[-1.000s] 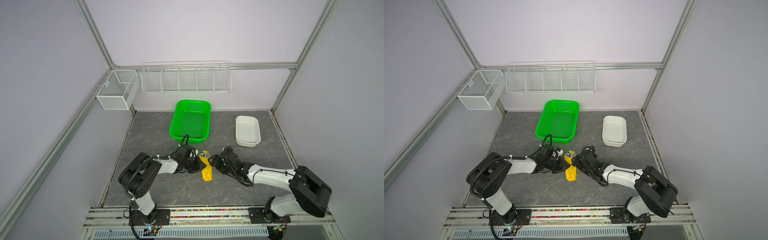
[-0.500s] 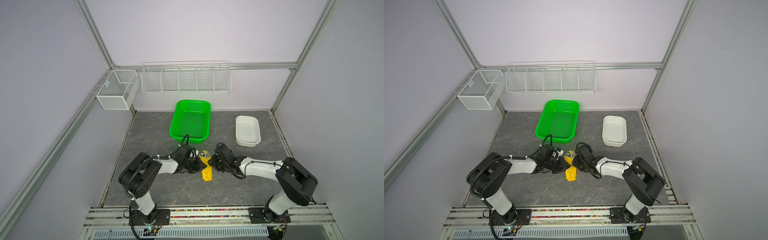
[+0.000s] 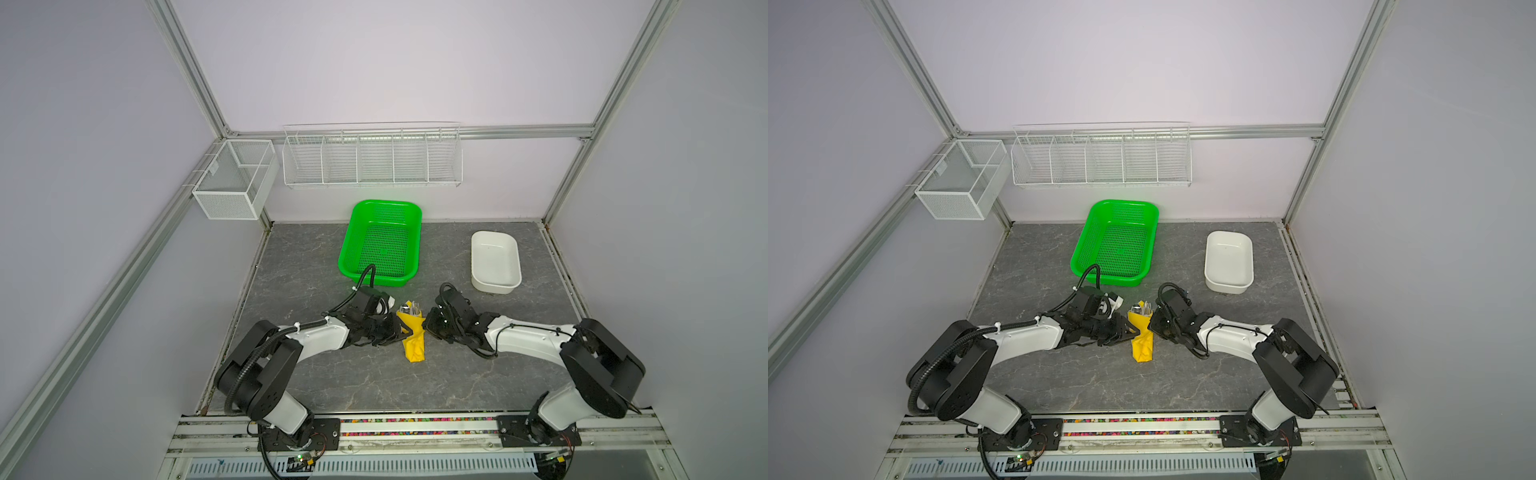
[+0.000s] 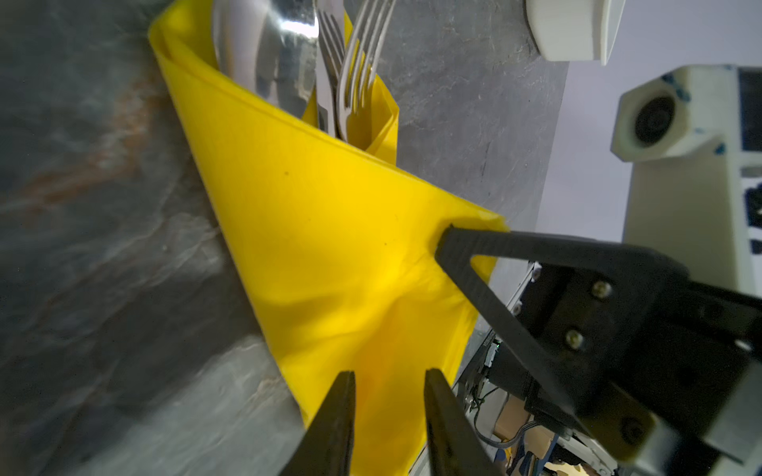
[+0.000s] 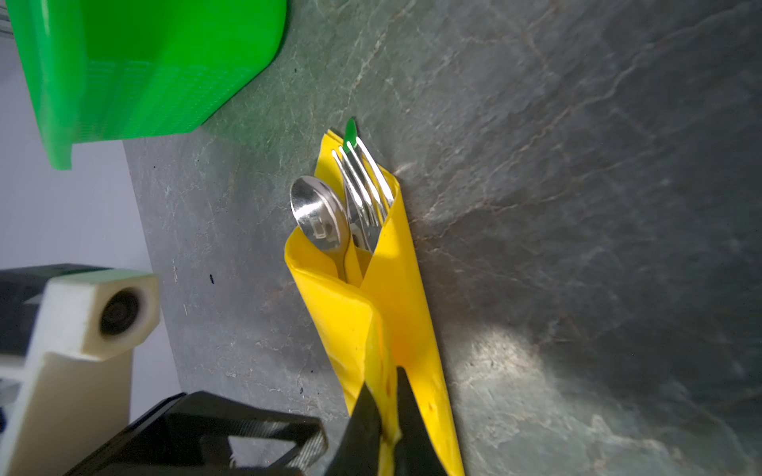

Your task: Place the utensils on the paper napkin and roll it up

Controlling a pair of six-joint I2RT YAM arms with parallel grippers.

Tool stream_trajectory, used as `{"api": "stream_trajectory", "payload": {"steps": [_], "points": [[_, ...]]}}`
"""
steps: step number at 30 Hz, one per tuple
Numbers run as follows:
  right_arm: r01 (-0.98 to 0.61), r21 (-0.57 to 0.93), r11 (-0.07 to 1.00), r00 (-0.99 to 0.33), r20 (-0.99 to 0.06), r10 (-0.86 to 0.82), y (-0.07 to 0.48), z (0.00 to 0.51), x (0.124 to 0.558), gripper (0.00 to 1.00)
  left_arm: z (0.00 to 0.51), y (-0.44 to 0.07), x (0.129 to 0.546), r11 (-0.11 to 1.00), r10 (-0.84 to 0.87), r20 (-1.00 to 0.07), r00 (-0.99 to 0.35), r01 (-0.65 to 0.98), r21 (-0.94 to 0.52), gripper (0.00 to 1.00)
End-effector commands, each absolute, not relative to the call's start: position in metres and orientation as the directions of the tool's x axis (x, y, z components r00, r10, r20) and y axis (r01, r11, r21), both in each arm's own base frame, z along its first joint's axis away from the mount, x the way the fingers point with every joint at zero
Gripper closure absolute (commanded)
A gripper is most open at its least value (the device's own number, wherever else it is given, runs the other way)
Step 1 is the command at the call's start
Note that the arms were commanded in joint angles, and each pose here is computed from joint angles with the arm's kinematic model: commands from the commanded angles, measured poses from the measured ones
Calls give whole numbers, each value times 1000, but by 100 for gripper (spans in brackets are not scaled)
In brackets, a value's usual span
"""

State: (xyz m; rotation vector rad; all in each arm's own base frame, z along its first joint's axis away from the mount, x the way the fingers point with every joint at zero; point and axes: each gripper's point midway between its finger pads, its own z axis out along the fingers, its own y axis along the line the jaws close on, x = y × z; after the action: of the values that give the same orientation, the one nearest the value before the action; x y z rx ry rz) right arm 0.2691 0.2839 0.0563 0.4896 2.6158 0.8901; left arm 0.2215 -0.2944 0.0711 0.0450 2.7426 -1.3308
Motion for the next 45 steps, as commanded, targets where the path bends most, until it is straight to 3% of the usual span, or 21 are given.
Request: {"api": "stream_trajectory", "payload": {"steps": [1,5,8,11,15,24,36,45], "points": [[200,654,730,-884,-201,422,283,59,270,92,68,-282,211,672,34,-119,-992,110,-732,72],[202,655,728,-884,-199,424,282,58,270,93,68,-272,200,695,98,-158,-983,181,-696,75],[200,657,727,-884,-198,423,283,58,272,93,74,-263,193,743,144,-258,-955,277,-610,56],[201,657,727,-883,-199,425,283,57,272,93,82,-259,188,767,185,-377,-908,373,-522,48],[203,656,727,-883,-198,426,282,57,272,93,88,-263,185,767,215,-460,-862,441,-467,45],[201,664,720,-881,-199,430,283,58,272,93,77,-292,184,788,283,-499,-819,495,-367,46],[208,662,720,-878,-198,435,281,58,272,93,68,-302,193,805,288,-498,-818,489,-337,58],[211,663,718,-876,-198,440,279,59,273,93,61,-307,186,807,359,-492,-793,529,-262,57]]}}
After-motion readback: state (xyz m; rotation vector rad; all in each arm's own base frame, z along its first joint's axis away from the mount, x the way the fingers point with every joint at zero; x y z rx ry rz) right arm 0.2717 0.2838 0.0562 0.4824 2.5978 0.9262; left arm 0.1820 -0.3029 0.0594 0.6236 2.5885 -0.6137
